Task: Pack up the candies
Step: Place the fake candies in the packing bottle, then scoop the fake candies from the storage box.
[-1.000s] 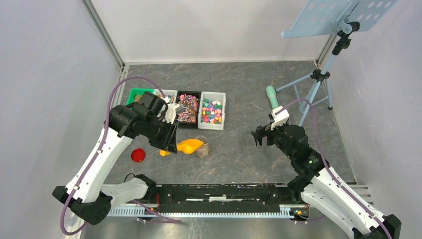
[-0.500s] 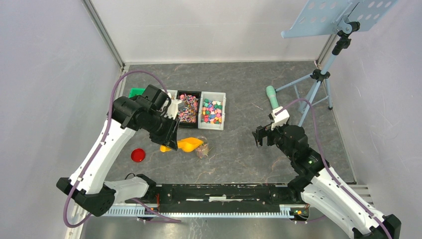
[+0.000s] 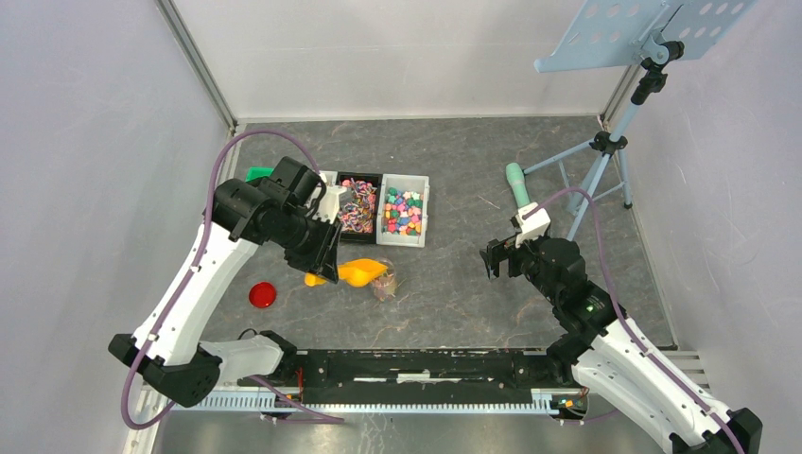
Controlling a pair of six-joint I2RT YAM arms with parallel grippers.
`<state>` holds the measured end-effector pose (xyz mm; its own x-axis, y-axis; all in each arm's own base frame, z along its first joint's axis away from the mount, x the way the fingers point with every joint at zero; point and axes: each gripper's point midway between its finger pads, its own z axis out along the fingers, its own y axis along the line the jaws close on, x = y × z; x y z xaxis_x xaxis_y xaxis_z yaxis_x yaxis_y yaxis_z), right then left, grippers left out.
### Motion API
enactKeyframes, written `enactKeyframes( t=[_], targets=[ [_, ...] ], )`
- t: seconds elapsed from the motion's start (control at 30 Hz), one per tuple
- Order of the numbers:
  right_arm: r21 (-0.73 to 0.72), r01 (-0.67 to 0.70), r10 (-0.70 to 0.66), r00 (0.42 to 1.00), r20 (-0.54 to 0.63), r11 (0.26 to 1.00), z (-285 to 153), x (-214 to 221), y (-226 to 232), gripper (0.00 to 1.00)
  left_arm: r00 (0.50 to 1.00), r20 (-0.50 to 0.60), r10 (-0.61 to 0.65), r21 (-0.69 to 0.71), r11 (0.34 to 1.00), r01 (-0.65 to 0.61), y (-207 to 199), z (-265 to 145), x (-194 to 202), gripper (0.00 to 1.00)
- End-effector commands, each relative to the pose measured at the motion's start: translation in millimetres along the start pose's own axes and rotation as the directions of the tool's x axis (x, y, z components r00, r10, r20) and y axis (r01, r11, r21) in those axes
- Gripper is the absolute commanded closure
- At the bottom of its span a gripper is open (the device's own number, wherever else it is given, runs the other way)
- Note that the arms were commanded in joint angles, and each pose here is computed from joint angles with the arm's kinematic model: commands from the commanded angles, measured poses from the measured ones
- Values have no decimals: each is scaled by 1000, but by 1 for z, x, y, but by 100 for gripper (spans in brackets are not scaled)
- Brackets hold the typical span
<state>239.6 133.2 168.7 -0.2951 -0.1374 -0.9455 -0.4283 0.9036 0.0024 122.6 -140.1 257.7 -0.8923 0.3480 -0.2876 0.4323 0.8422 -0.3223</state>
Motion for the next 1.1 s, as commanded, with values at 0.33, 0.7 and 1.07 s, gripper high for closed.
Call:
enactKeyframes(
  t=[0.33, 0.7, 1.07],
  targets=[
    [-11, -1, 1, 1000, 24, 1000, 1, -11, 2, 2, 995, -51, -84, 14, 996, 85, -12, -10, -2, 98],
    [4, 2, -2, 1000, 31, 1000, -1, -12, -1, 2, 995, -61, -73, -26, 997, 72, -2, -6, 7, 98],
    [-8, 10, -10, 999, 32, 1000, 1, -18, 1, 2, 954, 288, 79, -7, 997, -80, -5, -23, -30, 98]
  ],
)
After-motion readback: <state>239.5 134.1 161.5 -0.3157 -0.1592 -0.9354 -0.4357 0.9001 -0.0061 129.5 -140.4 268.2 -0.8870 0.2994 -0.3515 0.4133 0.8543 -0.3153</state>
